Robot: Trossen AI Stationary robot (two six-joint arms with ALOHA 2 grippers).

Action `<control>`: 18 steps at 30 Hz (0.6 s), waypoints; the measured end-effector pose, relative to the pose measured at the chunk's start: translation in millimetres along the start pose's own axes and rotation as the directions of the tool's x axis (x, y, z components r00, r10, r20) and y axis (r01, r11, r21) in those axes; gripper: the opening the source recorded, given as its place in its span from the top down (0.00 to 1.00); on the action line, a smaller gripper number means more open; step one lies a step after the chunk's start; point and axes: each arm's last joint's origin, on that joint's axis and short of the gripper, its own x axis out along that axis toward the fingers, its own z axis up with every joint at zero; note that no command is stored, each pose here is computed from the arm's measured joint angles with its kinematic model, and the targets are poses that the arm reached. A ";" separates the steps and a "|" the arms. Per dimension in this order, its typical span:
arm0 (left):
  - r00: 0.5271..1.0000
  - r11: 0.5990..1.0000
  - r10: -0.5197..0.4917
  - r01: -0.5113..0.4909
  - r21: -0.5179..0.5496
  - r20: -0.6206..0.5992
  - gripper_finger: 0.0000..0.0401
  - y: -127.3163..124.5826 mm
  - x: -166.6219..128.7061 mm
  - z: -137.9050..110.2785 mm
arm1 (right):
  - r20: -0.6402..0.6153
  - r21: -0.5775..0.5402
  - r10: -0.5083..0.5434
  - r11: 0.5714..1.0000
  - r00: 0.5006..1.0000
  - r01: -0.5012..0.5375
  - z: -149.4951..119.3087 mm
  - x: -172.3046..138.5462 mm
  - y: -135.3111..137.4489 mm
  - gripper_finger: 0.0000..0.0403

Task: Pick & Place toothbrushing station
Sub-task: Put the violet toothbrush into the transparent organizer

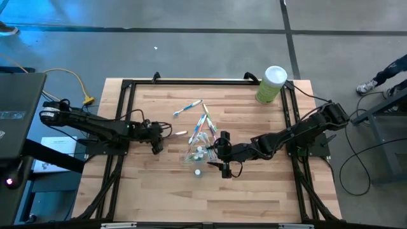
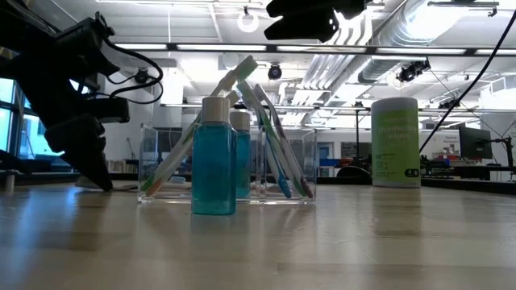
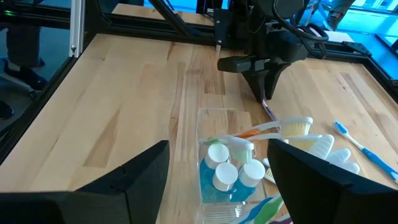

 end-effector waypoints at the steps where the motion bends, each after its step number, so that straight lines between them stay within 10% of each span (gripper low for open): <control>1: 1.000 1.000 0.000 0.000 -0.005 0.000 0.82 0.0 0.0 0.0 | 0.000 0.000 0.000 1.000 1.000 0.000 0.0 0.0 0.0 0.35; 6: 1.000 1.000 -0.007 0.007 -0.010 -0.008 0.97 -0.1 0.0 -0.4 | 0.000 0.000 0.000 1.000 1.000 0.000 0.0 0.0 0.0 0.35; 18: 0.996 0.998 -0.055 0.058 -0.034 0.076 0.99 -8.6 -1.6 2.9 | 0.000 0.001 0.000 1.000 1.000 0.000 0.0 0.0 0.0 0.35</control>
